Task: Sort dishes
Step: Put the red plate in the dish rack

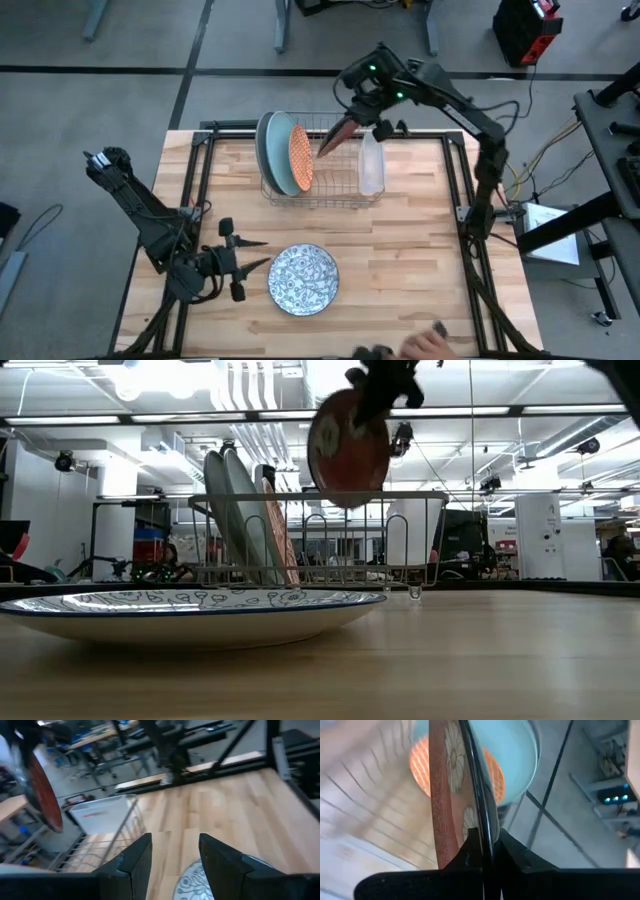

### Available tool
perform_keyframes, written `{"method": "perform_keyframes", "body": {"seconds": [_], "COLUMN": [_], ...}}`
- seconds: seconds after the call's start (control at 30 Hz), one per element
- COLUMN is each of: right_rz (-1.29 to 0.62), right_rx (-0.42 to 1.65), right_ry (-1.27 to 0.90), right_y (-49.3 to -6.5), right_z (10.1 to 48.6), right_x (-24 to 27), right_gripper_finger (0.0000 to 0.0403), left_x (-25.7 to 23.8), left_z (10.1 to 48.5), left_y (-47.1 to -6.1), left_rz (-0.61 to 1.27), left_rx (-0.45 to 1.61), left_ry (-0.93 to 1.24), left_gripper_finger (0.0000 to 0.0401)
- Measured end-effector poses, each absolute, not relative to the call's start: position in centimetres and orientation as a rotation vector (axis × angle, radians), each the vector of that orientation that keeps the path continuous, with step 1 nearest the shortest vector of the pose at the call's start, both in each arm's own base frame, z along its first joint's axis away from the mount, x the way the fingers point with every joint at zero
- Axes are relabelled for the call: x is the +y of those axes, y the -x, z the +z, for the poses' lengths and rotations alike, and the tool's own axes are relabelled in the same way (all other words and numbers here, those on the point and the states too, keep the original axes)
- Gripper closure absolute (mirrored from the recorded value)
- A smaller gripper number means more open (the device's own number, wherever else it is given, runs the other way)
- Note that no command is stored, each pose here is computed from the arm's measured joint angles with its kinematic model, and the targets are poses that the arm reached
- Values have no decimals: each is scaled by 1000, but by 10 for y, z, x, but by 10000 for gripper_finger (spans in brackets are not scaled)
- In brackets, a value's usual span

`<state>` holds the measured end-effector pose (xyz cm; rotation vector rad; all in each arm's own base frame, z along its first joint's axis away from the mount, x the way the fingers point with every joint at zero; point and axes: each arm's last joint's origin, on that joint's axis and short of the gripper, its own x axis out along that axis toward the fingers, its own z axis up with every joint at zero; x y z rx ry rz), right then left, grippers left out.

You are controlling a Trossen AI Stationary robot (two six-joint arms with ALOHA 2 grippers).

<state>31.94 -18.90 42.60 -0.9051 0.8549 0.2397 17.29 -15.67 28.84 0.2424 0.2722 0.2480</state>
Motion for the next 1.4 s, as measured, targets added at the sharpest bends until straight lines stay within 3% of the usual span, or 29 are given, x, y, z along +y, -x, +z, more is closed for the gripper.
{"method": "perform_keyframes", "body": {"seconds": [0.2, 0.5, 0.87, 1.4], "right_rz": [417, 615, 660, 700], "right_rx": [805, 693, 595, 621], "right_ry": [1162, 1353, 1375, 1343], "right_y": [-345, -360, -370, -390], "right_z": [406, 388, 383, 352], "right_x": [-209, -211, -208, -217], "right_gripper_finger": [395, 395, 395, 395], "left_x": [-161, -163, -162, -162], "left_z": [280, 274, 274, 275], "left_y": [-178, -182, -182, -181], "left_rz": [359, 489, 491, 512], "left_rx": [258, 222, 227, 221], "left_ry": [-277, -314, -338, -349], "left_gripper_finger": [247, 247, 247, 247]}}
